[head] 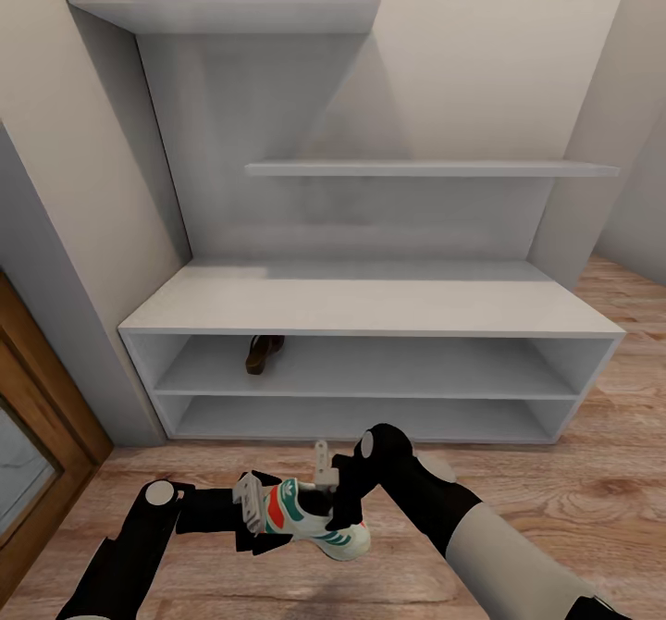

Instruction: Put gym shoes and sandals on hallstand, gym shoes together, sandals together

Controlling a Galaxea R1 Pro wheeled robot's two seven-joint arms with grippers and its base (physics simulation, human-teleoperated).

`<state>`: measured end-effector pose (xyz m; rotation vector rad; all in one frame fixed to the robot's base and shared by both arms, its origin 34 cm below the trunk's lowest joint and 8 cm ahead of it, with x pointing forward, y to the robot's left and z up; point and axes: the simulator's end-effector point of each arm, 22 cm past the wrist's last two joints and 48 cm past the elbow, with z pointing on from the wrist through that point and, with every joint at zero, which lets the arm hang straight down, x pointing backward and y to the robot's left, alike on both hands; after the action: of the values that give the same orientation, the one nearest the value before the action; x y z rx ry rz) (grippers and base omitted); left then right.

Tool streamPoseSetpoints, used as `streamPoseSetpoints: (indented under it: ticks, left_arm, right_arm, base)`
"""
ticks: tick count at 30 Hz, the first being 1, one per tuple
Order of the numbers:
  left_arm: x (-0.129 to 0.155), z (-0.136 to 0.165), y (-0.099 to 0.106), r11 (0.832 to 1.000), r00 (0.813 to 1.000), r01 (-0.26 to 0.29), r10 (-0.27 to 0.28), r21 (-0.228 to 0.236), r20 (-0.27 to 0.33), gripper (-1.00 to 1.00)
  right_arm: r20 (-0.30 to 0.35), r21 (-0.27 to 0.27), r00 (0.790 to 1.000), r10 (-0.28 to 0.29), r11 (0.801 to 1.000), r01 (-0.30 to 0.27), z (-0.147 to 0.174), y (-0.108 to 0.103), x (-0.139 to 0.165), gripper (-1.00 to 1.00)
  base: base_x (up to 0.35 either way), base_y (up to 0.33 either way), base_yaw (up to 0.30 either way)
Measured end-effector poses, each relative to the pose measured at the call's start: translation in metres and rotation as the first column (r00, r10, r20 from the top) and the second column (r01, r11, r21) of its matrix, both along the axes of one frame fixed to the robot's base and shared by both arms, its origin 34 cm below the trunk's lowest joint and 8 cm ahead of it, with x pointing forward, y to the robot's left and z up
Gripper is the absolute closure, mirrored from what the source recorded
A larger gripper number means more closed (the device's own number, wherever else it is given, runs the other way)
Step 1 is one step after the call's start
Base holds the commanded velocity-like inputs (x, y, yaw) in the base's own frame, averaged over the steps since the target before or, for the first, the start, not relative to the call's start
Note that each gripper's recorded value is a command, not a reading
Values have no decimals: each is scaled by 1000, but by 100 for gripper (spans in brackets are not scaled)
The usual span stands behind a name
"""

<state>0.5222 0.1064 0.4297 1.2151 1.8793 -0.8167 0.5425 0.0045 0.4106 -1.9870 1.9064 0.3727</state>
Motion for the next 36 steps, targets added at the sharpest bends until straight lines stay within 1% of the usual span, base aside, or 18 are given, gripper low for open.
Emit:
streamPoseSetpoints:
  ticks: [10,11,28,29,30,36]
  left_arm:
    - [-2,-6,0,1000,1000,-6,6,2,-14,-100]
    - [-2,-6,0,1000,1000,-6,6,1,-15,100]
    - [-2,-6,0,1000,1000,-6,6,0,-18,100]
    - [-2,-6,0,1000,1000,-7,7,0,-18,100]
    - [-4,-7,0,1000,1000,-1,1,3,-19,100]
    - [-6,-12,2,1000,1000,7,-6,29,-22,100]
  right_arm:
    - [-14,3,1000,16,1000,-16,3,2,-5,100]
    - [-14,3,1000,17,1000,-17,3,2,-5,100]
    - [-14,4,1000,21,1000,-21,4,2,-5,100]
    - [-14,4,1000,21,1000,-21,4,2,-5,-100]
    - [-8,13,1000,24,1000,-24,7,5,-4,-100]
    - [-8,13,1000,24,1000,-24,7,5,-4,-100]
  base:
    - [0,0,0]
    - [0,0,0]
    - [0,0,0]
    - [0,0,0]
    - [0,0,0]
    - [0,0,0]
